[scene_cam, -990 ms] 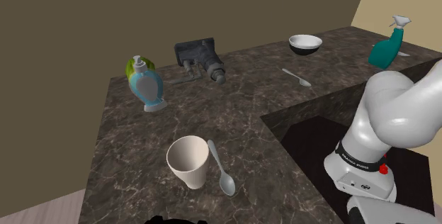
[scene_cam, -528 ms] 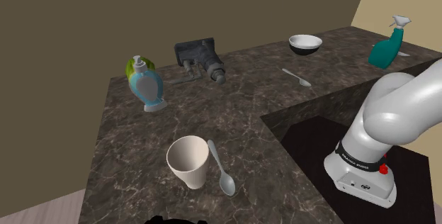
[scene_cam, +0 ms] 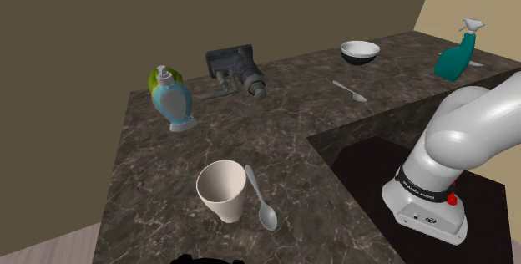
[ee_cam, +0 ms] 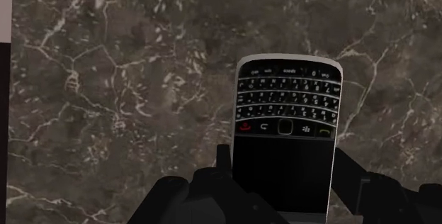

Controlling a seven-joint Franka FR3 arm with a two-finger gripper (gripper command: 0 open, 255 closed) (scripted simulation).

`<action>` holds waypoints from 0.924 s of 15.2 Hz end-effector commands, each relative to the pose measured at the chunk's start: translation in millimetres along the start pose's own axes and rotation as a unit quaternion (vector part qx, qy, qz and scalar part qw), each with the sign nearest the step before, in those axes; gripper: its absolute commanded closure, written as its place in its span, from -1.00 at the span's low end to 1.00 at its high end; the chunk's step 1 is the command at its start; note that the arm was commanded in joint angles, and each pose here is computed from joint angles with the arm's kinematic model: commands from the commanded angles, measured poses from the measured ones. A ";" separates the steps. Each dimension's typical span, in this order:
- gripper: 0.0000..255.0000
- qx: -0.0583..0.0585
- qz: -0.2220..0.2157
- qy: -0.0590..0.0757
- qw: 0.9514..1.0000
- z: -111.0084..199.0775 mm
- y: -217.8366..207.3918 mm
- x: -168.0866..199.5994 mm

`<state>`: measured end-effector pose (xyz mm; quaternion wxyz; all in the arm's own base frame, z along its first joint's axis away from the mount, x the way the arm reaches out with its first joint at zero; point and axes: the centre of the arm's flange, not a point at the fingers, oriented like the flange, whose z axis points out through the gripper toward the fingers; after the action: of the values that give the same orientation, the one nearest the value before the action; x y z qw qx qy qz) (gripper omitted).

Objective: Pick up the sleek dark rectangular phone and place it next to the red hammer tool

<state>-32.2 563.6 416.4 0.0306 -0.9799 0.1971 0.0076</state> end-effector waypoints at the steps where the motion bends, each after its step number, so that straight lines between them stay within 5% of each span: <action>1: 1.00 0.000 0.000 0.000 1.000 10.6 2.5 0.2; 14: 1.00 0.000 0.000 0.000 1.000 72.6 6.0 1.9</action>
<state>-32.9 561.7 345.2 0.0307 -0.9799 0.1971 0.0075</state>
